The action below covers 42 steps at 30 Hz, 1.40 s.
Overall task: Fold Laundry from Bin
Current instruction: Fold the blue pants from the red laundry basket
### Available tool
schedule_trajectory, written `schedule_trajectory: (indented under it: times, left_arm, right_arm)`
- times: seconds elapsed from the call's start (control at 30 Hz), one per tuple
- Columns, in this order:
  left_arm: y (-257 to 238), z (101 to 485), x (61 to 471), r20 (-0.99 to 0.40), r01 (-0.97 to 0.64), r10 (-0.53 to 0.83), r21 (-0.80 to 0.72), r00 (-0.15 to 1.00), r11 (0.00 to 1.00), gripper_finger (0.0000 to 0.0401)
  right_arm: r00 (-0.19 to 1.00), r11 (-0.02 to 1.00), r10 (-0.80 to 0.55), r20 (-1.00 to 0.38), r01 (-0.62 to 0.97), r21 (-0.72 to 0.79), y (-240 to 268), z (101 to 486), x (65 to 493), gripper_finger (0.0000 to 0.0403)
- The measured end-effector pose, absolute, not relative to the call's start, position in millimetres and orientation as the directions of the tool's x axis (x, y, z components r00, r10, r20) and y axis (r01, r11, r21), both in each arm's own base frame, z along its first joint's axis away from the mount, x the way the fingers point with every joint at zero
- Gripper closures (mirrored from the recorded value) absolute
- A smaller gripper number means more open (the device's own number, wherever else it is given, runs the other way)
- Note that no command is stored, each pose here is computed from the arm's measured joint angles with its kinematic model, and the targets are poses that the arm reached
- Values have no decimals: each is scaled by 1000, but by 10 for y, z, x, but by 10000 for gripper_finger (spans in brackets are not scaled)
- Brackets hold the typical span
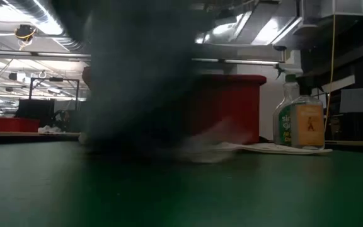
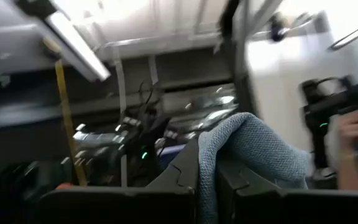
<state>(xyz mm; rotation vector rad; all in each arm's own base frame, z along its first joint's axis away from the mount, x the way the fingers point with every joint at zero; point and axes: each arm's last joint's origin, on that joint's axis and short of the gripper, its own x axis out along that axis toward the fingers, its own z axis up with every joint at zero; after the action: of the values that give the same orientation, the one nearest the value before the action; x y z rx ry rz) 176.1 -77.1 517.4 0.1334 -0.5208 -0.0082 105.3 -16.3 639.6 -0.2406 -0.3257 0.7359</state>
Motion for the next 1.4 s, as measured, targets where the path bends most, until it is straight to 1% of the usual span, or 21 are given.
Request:
schedule_trajectory:
  times: [0.1,0.3,0.4,0.5,0.57,0.77,0.87,0.97,1.13,1.23,1.4]
  left_arm:
    - [-775,5104,1779,401,-65,21,97,916,993,392]
    - [-905,4842,1856,169,51,-46,-27,985,998,392]
    - [-936,4794,1818,110,77,-67,-88,992,993,392]
    - [-989,4724,1814,47,100,-96,-87,994,991,392]
    - [-1007,4687,1811,16,103,-102,-79,995,992,392]
    - [-1025,4652,1781,-20,93,-95,-60,995,994,392]
    - [-1028,4600,1776,-70,95,-97,-34,993,995,392]
    - [-1026,4542,1775,-123,93,-93,-10,988,996,392]
    - [-1023,4532,1775,-133,91,-91,-4,987,996,392]
    - [-1025,4523,1795,-137,86,-86,-2,987,996,392]
    - [-1046,4451,1945,-164,47,-44,16,985,999,392]
  right_arm:
    - [732,748,660,169,-619,-239,-194,6304,1139,403]
    - [785,785,619,37,-618,-43,-292,6034,1366,403]
    - [814,815,579,-42,-578,37,-359,5865,1511,403]
    - [820,828,560,-118,-553,88,-441,5665,1704,403]
    - [799,814,581,-159,-566,130,-447,5517,1853,403]
    - [730,777,630,-266,-593,213,-332,5050,2245,402]
    - [719,791,612,-330,-571,220,-246,4793,2433,402]
    - [714,817,569,-408,-546,183,-164,4539,2567,402]
    - [732,872,461,-502,-478,104,-51,4073,2795,402]
    - [734,874,451,-507,-480,82,16,3873,2878,402]
    - [733,858,473,-488,-510,65,118,3721,2939,402]
